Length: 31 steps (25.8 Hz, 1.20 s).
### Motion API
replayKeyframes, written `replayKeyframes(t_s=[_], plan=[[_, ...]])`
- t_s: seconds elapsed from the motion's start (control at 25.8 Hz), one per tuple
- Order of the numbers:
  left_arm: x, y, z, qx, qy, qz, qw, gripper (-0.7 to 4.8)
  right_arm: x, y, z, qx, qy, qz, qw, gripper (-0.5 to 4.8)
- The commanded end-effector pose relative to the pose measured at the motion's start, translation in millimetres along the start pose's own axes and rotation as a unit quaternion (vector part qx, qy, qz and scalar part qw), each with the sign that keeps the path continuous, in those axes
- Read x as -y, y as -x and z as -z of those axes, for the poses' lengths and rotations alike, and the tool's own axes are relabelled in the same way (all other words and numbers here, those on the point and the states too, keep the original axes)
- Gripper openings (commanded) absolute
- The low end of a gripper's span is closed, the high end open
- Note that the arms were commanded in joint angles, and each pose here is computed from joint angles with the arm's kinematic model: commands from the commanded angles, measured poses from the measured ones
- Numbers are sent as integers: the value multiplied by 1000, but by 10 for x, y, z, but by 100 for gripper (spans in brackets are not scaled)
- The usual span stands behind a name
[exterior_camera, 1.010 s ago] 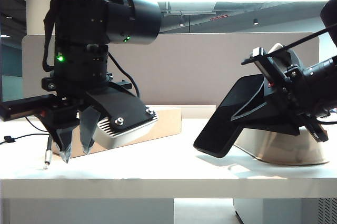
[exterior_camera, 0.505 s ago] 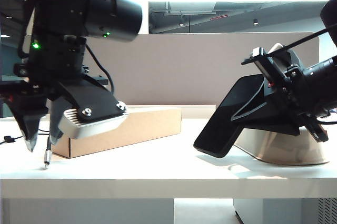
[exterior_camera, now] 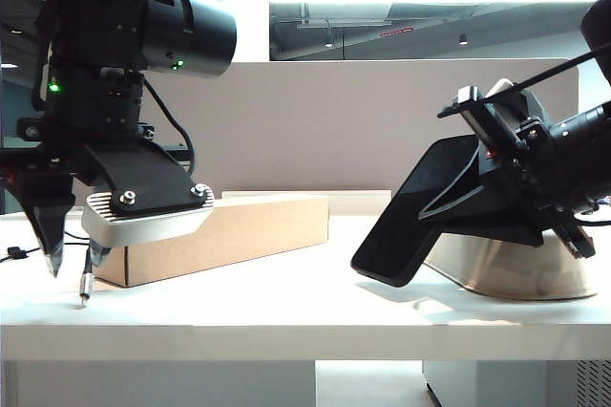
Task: Pick up the charging cable and the phone, plug the charging cable into the charging port on the phone, and finally place them back on the table.
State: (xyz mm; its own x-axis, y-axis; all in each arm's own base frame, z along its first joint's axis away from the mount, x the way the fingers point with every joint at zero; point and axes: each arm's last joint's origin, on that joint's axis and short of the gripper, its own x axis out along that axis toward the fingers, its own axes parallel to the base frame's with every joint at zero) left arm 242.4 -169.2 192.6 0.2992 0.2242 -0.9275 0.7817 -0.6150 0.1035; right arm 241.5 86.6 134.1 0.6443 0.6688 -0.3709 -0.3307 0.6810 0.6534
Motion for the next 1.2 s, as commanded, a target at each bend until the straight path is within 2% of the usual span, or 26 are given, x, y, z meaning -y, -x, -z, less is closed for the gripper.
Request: replayKeyframes(t_s=[0.04, 0.19, 0.35, 0.85, 1.05, 1.2], plan=[[-29, -5, 1, 6, -11, -12, 1000, 153, -45, 2, -66, 22, 17, -16, 999, -8], [-49, -75, -13, 2, -24, -3, 1000, 153, -45, 2, -66, 22, 17, -16, 999, -8], [-70, -162, -2, -24, -27, 9, 999, 153, -45, 2, -66, 22, 15, -16, 1000, -8], [-99, -235, 17, -17, -28, 9, 999, 142, -47, 3, -69, 24, 16, -17, 999, -8], [-110, -254, 13, -17, -28, 8, 999, 71, -52, 3, -76, 27, 18, -19, 999, -8], [-109, -253, 12, -18, -27, 9, 999, 47, -63, 5, -91, 35, 23, -23, 999, -8]])
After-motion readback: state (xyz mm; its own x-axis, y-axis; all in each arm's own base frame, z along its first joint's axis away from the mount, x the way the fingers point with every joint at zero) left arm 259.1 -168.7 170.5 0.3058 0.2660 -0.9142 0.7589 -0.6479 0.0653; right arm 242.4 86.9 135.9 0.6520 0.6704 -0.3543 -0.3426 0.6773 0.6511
